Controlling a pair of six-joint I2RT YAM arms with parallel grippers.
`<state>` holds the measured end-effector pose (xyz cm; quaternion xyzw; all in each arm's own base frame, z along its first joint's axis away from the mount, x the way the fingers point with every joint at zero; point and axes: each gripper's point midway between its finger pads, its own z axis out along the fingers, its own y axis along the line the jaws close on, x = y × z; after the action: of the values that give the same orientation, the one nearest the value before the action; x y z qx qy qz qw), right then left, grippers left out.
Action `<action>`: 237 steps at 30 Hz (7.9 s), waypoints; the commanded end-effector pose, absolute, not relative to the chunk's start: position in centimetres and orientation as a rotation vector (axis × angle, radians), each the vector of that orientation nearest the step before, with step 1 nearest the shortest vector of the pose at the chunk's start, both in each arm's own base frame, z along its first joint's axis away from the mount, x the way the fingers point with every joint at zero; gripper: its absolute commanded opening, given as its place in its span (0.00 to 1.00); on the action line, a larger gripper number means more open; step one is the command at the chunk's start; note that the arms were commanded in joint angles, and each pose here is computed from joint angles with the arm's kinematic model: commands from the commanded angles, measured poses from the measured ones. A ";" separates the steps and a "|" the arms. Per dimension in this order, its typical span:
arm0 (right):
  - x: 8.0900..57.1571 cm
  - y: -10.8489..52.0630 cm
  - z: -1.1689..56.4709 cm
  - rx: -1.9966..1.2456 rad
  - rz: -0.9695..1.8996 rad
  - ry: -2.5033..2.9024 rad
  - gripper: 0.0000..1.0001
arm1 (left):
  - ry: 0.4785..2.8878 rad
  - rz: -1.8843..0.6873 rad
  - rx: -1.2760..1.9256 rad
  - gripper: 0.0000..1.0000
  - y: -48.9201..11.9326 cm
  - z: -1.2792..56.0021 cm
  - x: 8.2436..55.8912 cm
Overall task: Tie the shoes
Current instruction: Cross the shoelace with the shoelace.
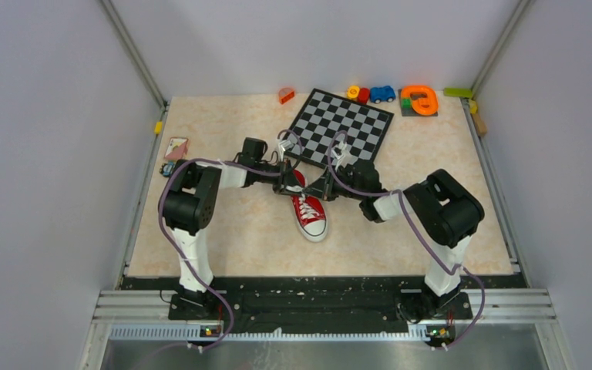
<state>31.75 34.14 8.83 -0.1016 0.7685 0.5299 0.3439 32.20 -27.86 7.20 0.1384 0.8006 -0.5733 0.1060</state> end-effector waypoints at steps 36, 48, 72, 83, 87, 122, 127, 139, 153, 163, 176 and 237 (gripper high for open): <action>32.9 33.9 10.8 -0.418 1.242 1.876 0.32 | 2.323 -1.766 0.486 0.00 -28.1 10.2 30.6; 32.9 33.7 11.7 -0.419 1.229 1.880 0.35 | 2.321 -1.781 0.489 0.00 -28.2 10.1 30.8; 32.6 30.2 12.3 -0.266 1.247 1.874 0.51 | 2.351 -1.744 0.463 0.00 -28.5 8.4 32.2; 31.5 28.4 10.4 -0.198 1.236 1.915 0.11 | 2.363 -1.734 0.466 0.00 -28.4 8.5 32.1; 31.1 29.5 9.9 -0.212 1.302 1.912 0.02 | 2.364 -1.729 0.470 0.00 -28.3 8.6 32.0; 31.5 33.8 9.3 -0.343 1.361 1.814 0.19 | 2.374 -1.730 0.475 0.00 -28.3 8.6 31.9; 31.2 34.3 10.5 -0.398 1.402 1.734 0.21 | 2.378 -1.739 0.477 0.00 -28.3 8.4 31.8; 31.1 33.9 11.5 -0.434 1.449 1.648 0.25 | 2.380 -1.786 0.488 0.00 -28.1 7.7 32.0; 32.2 34.3 10.8 -0.435 1.431 1.673 0.27 | 2.388 -1.833 0.496 0.00 -28.2 7.2 31.2; 31.8 34.3 11.3 -0.430 1.476 1.645 0.23 | 2.407 -1.830 0.488 0.00 -28.5 6.6 30.9; 30.8 33.4 11.3 -0.497 1.538 1.658 0.26 | 2.396 -1.832 0.491 0.00 -28.6 6.9 31.4; 32.3 32.9 8.8 -0.537 1.430 1.797 0.00 | 2.358 -1.830 0.492 0.00 -28.3 8.0 31.9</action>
<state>31.24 32.45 7.10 -0.1927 0.7177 0.5715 0.3482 31.75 -27.90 6.96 0.1471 0.7899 -0.5935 0.0469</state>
